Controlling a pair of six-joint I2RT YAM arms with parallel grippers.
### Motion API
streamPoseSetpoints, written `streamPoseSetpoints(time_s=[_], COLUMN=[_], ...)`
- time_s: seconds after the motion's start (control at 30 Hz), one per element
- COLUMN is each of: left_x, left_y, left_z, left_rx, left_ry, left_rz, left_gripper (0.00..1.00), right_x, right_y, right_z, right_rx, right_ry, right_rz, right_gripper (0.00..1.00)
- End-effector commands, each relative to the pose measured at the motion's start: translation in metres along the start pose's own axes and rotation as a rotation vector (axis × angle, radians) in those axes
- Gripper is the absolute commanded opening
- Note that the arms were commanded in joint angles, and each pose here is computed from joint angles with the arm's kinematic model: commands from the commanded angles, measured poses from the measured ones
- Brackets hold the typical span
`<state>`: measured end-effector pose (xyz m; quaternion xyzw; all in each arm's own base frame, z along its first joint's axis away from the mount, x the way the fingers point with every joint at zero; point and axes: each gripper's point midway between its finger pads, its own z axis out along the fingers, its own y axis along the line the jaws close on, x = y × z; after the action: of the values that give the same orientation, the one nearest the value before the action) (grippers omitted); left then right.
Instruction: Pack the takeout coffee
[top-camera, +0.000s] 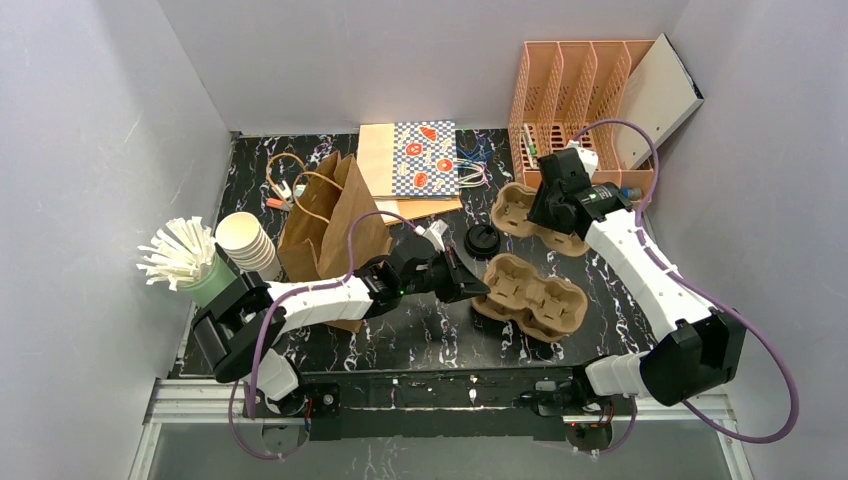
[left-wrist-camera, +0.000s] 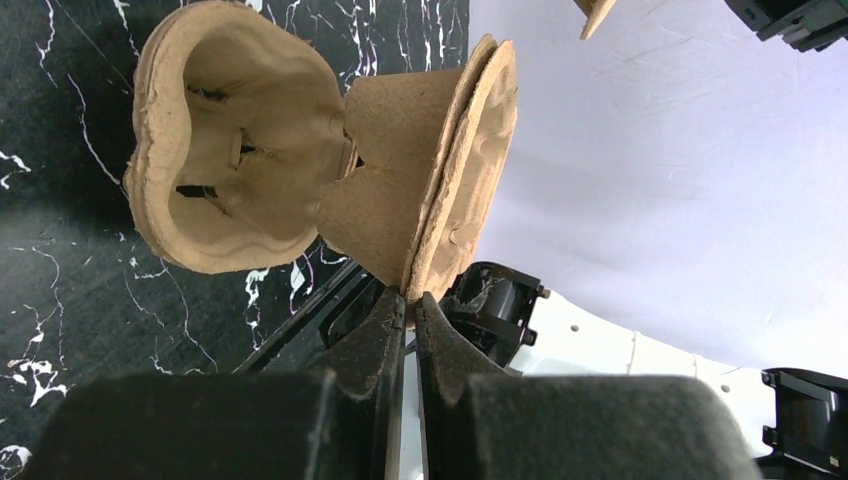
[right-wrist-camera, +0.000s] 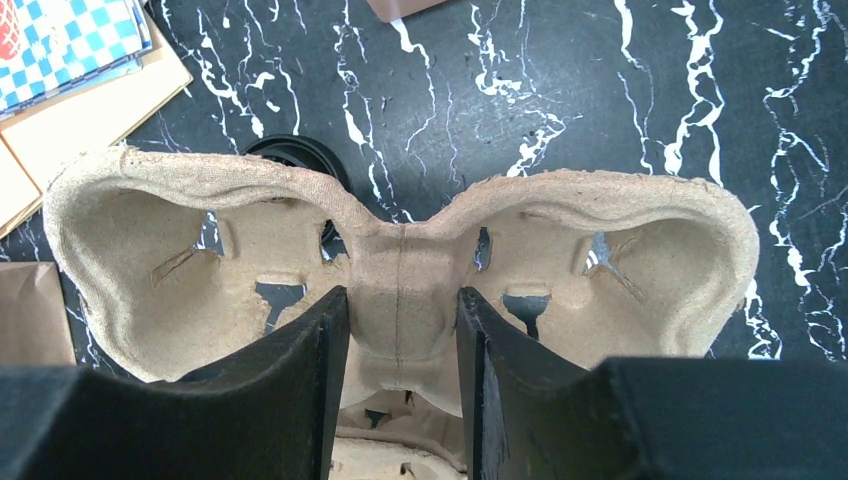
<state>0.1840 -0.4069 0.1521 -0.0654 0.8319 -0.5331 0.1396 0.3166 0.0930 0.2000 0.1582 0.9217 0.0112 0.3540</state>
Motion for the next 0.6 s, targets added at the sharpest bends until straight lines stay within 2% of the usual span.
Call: streamPoseSetpoints(time_s=[0.0, 0.57], left_x=[0.011, 0.008], left_y=[-0.008, 0.042], left_z=[-0.011, 0.008], left_rx=[0.032, -0.123], left_ry=[0.041, 0.035], left_rz=[-0.001, 0.097], left_gripper=[0.02, 0.01], right_x=[-0.001, 0.004], right_y=[0.005, 0.006], right_z=[0.001, -0.002], right_rx=[-0.047, -0.079], right_ry=[-0.009, -0.005], right_rz=[-0.004, 0.008], right_gripper=[0.48, 0.47])
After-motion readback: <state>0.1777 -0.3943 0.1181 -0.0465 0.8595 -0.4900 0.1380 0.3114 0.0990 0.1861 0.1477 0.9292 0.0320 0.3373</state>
